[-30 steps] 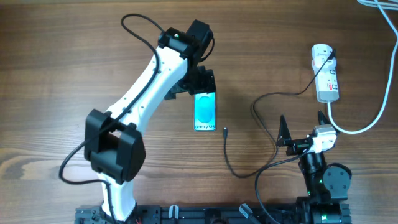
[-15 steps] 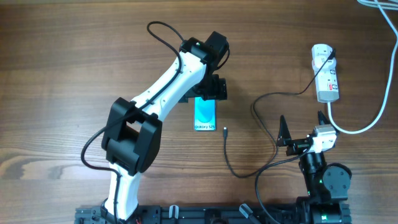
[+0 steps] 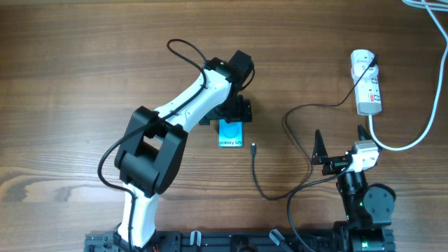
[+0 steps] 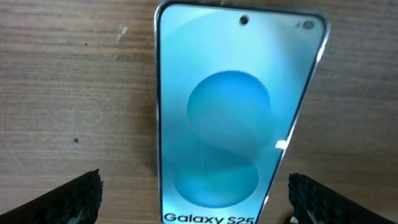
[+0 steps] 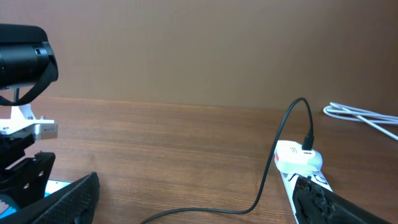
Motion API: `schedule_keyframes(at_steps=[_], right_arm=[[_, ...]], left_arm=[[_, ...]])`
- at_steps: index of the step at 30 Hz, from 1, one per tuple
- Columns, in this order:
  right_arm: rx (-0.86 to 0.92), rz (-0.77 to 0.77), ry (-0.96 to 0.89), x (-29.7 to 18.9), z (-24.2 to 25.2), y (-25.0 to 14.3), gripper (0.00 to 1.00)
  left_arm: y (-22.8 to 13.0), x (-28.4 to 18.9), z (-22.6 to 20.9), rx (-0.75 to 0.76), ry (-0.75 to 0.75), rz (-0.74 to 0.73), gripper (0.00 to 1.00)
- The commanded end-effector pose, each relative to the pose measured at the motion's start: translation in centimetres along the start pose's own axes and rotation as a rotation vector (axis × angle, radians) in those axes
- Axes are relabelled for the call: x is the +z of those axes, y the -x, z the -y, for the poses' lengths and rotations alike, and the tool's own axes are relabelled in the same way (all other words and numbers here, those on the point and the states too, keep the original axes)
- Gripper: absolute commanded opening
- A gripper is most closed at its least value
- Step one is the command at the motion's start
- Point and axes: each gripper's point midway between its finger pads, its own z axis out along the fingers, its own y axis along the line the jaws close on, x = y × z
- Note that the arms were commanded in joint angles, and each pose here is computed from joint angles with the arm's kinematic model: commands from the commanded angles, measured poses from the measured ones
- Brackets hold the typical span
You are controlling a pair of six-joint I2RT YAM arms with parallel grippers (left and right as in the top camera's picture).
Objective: Plug charger to phone and switch on socket
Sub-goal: 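Lower the left gripper and grasp the phone's bottom edge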
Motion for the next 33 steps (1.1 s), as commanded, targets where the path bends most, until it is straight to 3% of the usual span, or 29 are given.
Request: schedule_keyframes(at_steps=[1,33], right_arm=[[-0.005,0.009,-0.010,0.0,0.1,0.2,1.00],[-0.006,0.009,-0.010,0.0,0.1,0.2,1.00]], left_arm=[[0.0,0.7,0.6,-0.005,-0.008,0.004,1.00],[-0.1,3.3,0.1,-0.016,0.026,0.061,1.00]])
